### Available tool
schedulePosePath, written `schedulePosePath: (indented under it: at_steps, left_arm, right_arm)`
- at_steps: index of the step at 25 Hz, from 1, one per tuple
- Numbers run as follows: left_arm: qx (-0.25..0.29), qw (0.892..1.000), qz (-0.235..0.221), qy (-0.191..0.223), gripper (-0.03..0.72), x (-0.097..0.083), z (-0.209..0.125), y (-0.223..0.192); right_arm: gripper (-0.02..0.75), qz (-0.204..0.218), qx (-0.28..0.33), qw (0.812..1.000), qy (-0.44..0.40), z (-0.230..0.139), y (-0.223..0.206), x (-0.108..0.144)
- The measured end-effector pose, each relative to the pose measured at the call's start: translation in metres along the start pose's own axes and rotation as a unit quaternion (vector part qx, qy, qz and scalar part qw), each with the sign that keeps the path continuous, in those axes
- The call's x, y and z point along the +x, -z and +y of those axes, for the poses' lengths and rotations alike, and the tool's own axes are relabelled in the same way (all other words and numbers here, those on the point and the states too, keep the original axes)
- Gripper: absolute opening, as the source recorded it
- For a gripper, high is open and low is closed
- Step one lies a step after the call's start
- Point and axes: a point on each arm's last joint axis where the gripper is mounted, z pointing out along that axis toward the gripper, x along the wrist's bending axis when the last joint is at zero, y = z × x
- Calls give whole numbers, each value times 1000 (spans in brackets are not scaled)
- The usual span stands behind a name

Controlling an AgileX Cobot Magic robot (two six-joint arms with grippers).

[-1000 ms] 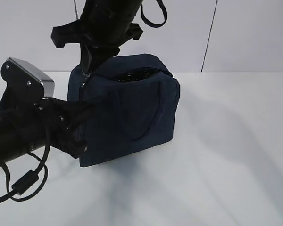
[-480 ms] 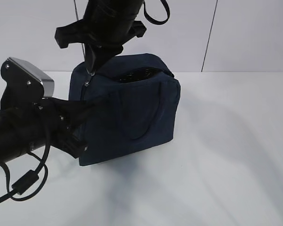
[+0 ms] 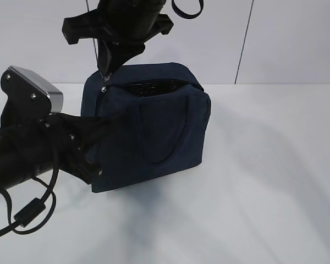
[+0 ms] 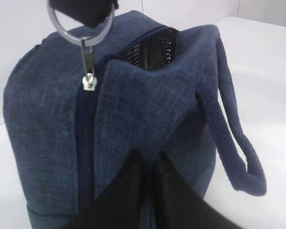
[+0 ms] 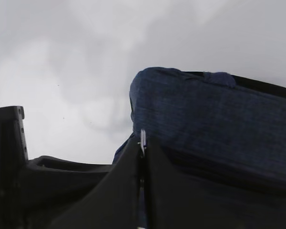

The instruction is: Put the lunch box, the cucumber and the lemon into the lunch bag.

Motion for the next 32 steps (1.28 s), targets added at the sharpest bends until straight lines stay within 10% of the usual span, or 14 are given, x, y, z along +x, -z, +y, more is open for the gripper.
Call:
schedulePosePath:
  at_steps: [32]
  left_arm:
    - [-8,999,21,24,17,4,-3,-4]
  right_arm:
    - [20,-65,2,998,-2,-5,16,-15]
